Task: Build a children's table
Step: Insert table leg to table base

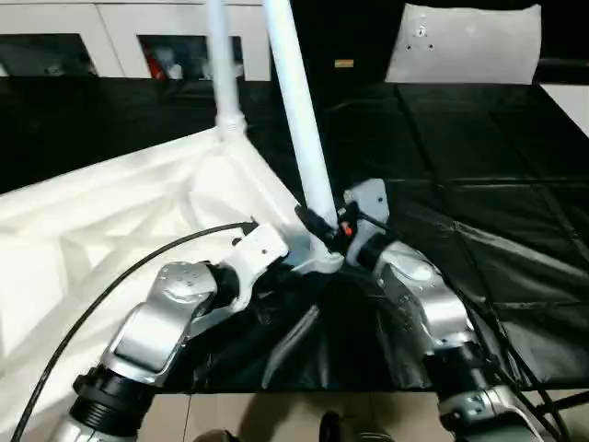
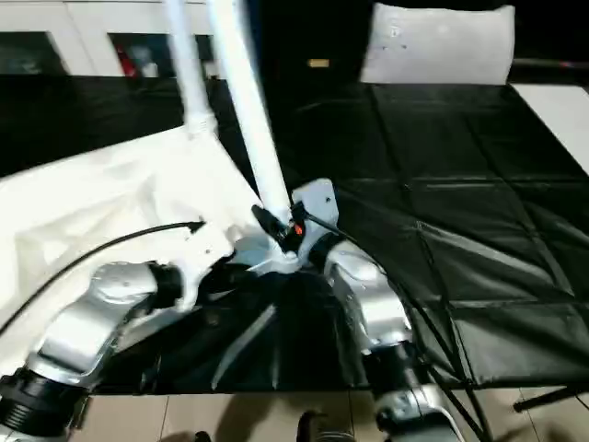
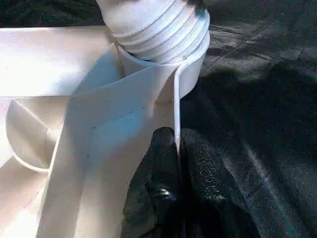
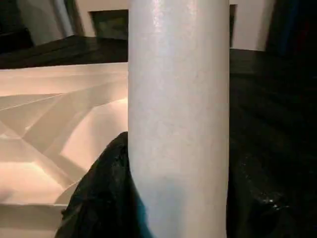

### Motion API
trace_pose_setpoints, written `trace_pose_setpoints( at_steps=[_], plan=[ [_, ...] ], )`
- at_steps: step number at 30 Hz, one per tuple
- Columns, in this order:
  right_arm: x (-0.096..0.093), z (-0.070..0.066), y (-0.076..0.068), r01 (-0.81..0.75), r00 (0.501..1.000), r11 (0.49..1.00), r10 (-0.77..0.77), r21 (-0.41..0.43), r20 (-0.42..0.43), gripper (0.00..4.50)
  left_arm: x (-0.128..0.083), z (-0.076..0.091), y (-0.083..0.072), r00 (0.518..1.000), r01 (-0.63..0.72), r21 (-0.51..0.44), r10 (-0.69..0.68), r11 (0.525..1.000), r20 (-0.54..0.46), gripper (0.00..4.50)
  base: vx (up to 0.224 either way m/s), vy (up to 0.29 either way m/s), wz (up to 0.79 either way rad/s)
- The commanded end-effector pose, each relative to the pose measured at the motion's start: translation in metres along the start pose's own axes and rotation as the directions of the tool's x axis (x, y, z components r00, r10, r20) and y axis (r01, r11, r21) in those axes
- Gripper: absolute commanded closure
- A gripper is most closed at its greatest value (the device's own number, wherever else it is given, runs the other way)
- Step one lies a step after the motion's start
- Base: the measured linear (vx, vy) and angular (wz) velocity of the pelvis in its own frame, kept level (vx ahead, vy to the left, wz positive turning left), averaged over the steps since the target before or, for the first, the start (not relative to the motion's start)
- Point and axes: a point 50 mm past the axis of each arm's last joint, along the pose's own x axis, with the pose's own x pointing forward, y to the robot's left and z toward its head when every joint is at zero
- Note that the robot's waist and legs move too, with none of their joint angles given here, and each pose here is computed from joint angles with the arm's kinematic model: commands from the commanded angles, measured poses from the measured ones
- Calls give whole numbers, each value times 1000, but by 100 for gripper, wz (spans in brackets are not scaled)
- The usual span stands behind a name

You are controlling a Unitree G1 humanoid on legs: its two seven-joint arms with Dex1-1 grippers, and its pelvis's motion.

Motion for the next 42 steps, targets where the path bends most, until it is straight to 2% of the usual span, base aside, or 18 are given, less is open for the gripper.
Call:
trace_pose_setpoints(
  at_steps=[1, 8, 10, 12, 13, 14, 15, 16, 17, 20, 25, 27, 28, 29, 30, 34, 37, 42],
  plan=[
    [0, -35, 13, 4, 991, 995, 9, 99, -136, 259, 9, 18, -12, 997, 43, 40, -45, 998, 58, 450, 0, 0, 0],
    [0, -27, 15, -8, 998, 994, 15, 110, -58, 259, 1, 6, -1, 1000, 10, 126, -10, 992, 0, 450, 0, 0, 0],
    [-4, -6, 5, 16, 995, 988, -30, 150, 96, 259, -8, 5, 9, 998, 31, 227, -43, 973, 49, 450, 0, 0, 0],
    [-5, -1, 2, 21, 990, 986, -44, 164, 136, 259, -9, 4, 11, 998, 35, 238, -47, 971, 46, 450, 0, 0, 0],
    [-9, 14, -4, 6, 974, 982, -48, 187, 221, 259, -14, 8, 20, 993, 16, 212, -40, 977, 109, 450, 0, 0, 0],
    [-9, 14, -4, 6, 974, 982, -48, 187, 221, 259, -14, 8, 20, 993, 16, 212, -40, 977, 109, 450, 0, 0, 0],
    [-11, 20, -6, -10, 967, 981, -39, 193, 251, 259, -18, 13, 23, 987, 19, 200, -50, 980, 152, 406, 0, 0, 0],
    [-14, 27, -8, -31, 960, 980, -25, 195, 279, 259, -22, 18, 26, 978, 27, 191, -65, 981, 199, 395, 0, 0, 0],
    [-14, 27, -9, -31, 960, 980, -25, 195, 280, 259, -22, 18, 26, 978, 27, 191, -66, 981, 200, 395, 0, 0, 0],
    [-23, 35, -12, -117, 959, 978, 67, 171, 276, 259, -33, 34, 28, 929, 101, 110, -134, 989, 346, 374, 0, 0, 0],
    [-31, 44, -15, -194, 953, 969, 149, 155, 263, 259, -43, 46, 41, 889, 115, 5, -105, 993, 445, 337, 0, 0, 0],
    [-34, 49, -16, -239, 946, 960, 198, 143, 256, 259, -45, 53, 52, 875, 84, -74, -38, 994, 482, 325, 0, 0, 0],
    [-37, 55, -14, -297, 934, 944, 255, 144, 252, 259, -47, 62, 65, 853, 68, -190, 41, 979, 521, 317, 0, 0, 0],
    [-39, 58, -14, -322, 927, 936, 280, 145, 249, 259, -48, 66, 69, 839, 74, -236, 68, 969, 540, 311, 0, 0, 0],
    [-39, 58, -14, -327, 926, 934, 286, 144, 248, 259, -48, 67, 70, 835, 76, -245, 72, 967, 545, 311, 0, 0, 0],
    [-43, 63, -4, -411, 898, 903, 377, 126, 225, 259, -51, 101, 66, 687, 279, -275, 9, 920, 727, 279, 0, 0, 0],
    [-44, 64, 3, -440, 886, 889, 406, 128, 222, 259, -49, 110, 61, 649, 357, -257, -41, 898, 760, 251, 0, 0, 0],
    [-44, 63, 10, -460, 879, 878, 429, 131, 208, 259, -46, 115, 48, 628, 482, -244, -137, 841, 766, 211, 0, 0, 0]
  ],
)
